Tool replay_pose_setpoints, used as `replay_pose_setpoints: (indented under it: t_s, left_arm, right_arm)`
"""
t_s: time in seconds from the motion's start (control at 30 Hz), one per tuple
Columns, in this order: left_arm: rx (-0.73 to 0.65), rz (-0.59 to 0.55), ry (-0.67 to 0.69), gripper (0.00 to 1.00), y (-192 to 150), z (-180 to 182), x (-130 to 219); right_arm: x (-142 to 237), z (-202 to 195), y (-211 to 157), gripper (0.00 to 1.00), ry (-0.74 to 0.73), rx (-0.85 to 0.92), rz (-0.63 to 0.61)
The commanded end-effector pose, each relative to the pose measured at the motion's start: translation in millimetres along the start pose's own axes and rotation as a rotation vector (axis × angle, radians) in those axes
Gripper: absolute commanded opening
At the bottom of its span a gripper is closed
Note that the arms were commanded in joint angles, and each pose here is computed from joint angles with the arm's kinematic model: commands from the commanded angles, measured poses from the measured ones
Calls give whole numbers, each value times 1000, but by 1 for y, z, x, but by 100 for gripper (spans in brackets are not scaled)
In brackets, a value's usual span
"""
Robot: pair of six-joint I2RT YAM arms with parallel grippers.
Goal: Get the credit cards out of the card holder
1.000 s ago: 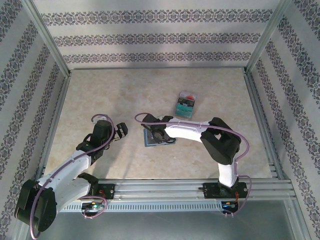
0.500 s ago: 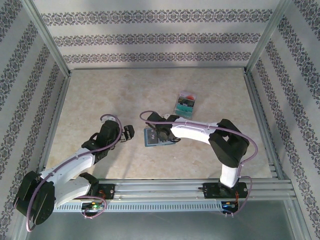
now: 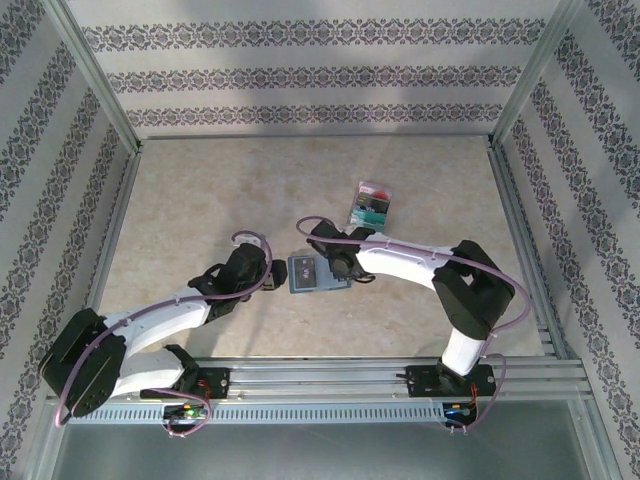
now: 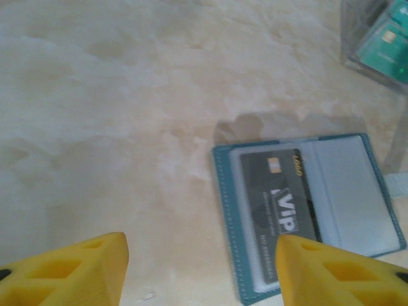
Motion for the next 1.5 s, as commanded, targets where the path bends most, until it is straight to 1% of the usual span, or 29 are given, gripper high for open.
replay_pose_setpoints:
  t_s: [0.0, 0.1, 0.33, 0.43, 0.6, 0.73, 1.0, 1.33, 1.47]
  left_arm:
    - [-24, -15, -82, 59, 6, -25, -3]
    - [-30, 13, -95, 55, 1, -30, -11]
    - [-37, 72, -100, 38, -6, -37, -28]
    - [-25, 86, -101, 30, -8, -38, -35]
    - [1, 119, -104, 22, -12, -38, -50]
    - [12, 142, -110, 21, -14, -38, -58]
    - [34, 173, -104, 18, -20, -33, -68]
    - [45, 183, -87, 17, -23, -26, -70]
    - [45, 186, -83, 17, -24, -24, -70]
  right_arm:
    - [10, -13, 1, 28, -18, -42, -25]
    - [18, -9, 8, 28, 37, -62, -54]
    - [23, 17, 19, 28, 248, -81, -67]
    - [22, 27, 22, 22, 323, -91, -63]
    - [17, 37, 22, 17, 422, -124, -50]
    - [12, 45, 20, 16, 495, -146, -41]
    - [-2, 54, 17, 16, 544, -165, -7]
    - [-15, 51, 15, 24, 576, -208, 14]
    - [-19, 52, 13, 25, 596, -214, 19]
Point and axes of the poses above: each hand's point on the last joint's axis, 136 mm out from that joint toward the fingers, its own x axis back along the fingers, its own z axis along the line the jaws close on, y = z × x, the point moved 5 cm from there along x, back along the fingers, and after that the axes turned 9 degrees about x, right-handed, at the moved point
